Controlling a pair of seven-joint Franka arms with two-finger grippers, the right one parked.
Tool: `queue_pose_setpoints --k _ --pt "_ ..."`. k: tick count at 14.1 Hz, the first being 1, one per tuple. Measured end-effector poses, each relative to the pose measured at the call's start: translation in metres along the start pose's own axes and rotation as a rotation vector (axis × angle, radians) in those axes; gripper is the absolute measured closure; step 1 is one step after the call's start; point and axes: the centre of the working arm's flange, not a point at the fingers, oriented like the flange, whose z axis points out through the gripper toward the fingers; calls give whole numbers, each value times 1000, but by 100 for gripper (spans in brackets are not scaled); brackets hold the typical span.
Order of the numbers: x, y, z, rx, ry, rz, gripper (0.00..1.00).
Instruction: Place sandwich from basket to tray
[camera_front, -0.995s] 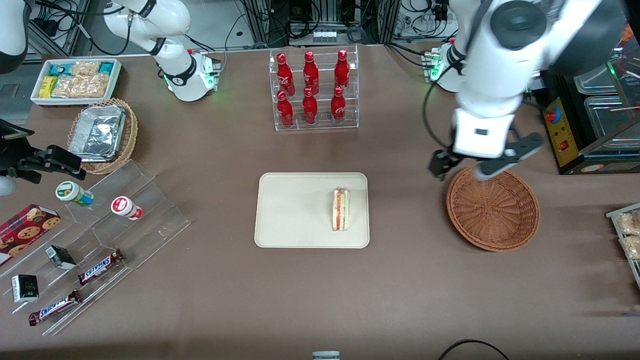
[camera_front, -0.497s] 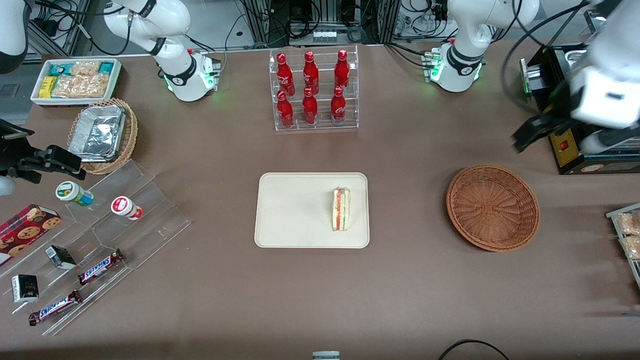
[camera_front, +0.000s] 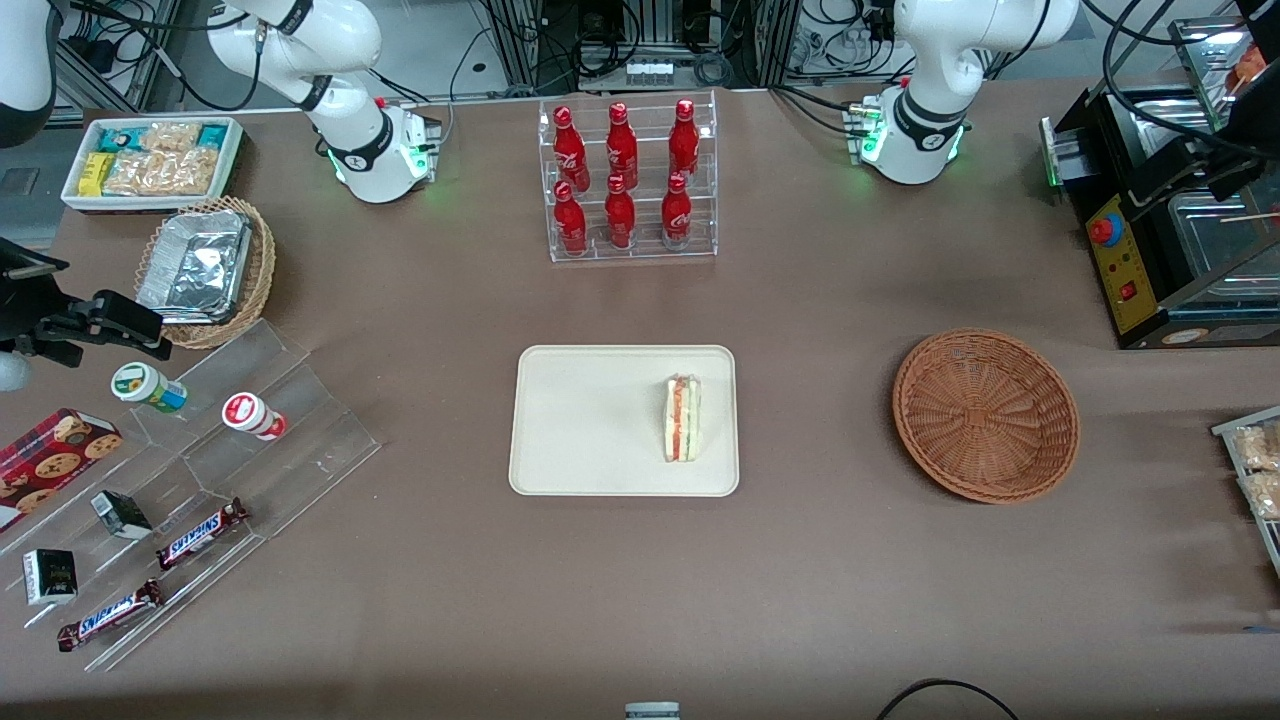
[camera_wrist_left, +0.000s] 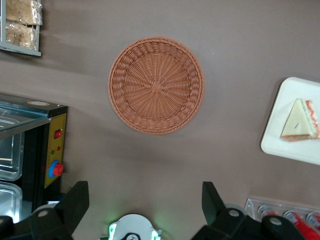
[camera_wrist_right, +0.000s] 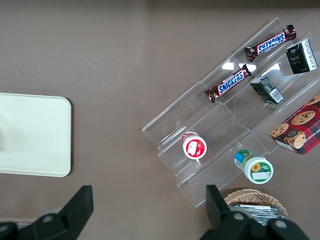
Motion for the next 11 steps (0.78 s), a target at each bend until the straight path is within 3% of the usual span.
queue_pose_setpoints --k 4,11 --pt "-13 4 2 32 -42 67 0" --pt "-19 10 -1 42 -47 93 0"
